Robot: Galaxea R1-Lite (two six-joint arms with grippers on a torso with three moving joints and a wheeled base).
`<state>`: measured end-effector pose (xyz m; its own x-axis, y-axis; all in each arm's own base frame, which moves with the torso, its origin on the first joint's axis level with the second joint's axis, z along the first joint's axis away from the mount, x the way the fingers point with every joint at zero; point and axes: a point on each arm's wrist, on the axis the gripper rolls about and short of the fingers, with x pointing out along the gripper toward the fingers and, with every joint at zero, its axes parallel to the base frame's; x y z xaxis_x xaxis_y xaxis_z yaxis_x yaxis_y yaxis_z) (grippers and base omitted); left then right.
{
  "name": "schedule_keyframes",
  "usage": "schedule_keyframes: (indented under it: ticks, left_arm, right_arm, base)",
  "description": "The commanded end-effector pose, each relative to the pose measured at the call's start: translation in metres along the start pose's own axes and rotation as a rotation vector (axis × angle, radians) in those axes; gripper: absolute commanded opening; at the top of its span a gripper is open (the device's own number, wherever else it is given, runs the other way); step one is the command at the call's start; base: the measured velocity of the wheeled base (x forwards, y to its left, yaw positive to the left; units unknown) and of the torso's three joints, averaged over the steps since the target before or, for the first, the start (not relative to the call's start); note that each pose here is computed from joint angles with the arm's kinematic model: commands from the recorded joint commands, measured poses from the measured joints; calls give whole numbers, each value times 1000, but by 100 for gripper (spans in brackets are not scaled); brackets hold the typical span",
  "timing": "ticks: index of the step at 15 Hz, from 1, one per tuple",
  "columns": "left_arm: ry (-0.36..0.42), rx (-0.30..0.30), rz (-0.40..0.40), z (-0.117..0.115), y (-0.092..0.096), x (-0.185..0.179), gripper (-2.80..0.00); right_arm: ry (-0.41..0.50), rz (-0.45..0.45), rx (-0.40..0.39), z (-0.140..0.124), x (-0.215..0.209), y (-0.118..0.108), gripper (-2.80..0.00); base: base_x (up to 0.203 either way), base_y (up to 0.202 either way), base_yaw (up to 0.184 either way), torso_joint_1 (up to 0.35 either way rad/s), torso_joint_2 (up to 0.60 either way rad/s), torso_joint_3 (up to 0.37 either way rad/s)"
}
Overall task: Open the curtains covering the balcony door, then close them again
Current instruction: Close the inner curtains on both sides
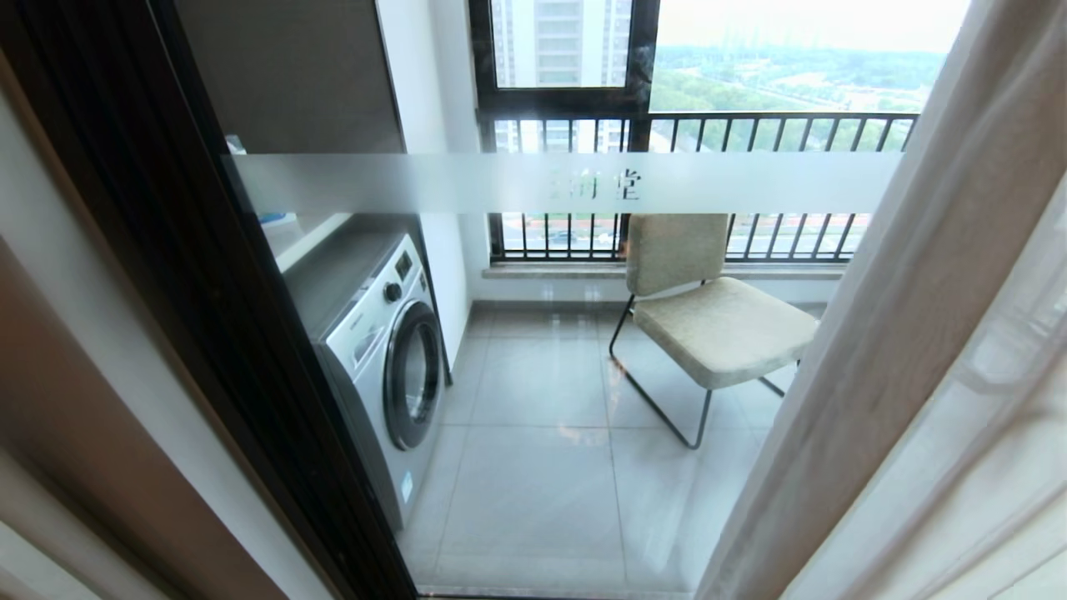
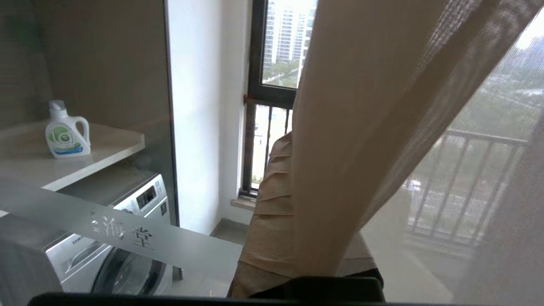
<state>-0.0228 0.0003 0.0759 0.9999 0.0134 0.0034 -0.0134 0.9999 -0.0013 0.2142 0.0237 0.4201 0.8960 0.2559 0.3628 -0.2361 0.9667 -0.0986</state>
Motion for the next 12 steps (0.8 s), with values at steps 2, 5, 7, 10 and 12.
schedule_keyframes:
  ticks: [2, 5, 7, 10, 12]
  left_arm:
    - [-1, 0, 0, 0, 0, 0, -280]
    - [-1, 0, 0, 0, 0, 0, -280]
    - [-1, 0, 0, 0, 0, 0, -280]
    - [-1, 0, 0, 0, 0, 0, -280]
    - [-1, 0, 0, 0, 0, 0, -280]
  right_arm:
    - [-1, 130, 9, -8, 17, 40, -280]
    - [-19, 198, -7, -11, 30, 79, -280]
    - [-27, 196, -16, -11, 36, 88, -280]
    - [-27, 153, -13, -9, 36, 86, -280]
    - [-21, 74, -7, -8, 38, 76, -280]
  base:
    - [0, 0, 0, 0, 0, 0]
    - [0, 0, 0, 0, 0, 0]
    - [0, 0, 0, 0, 0, 0]
    - [0, 0, 0, 0, 0, 0]
    - [0, 0, 0, 0, 0, 0]
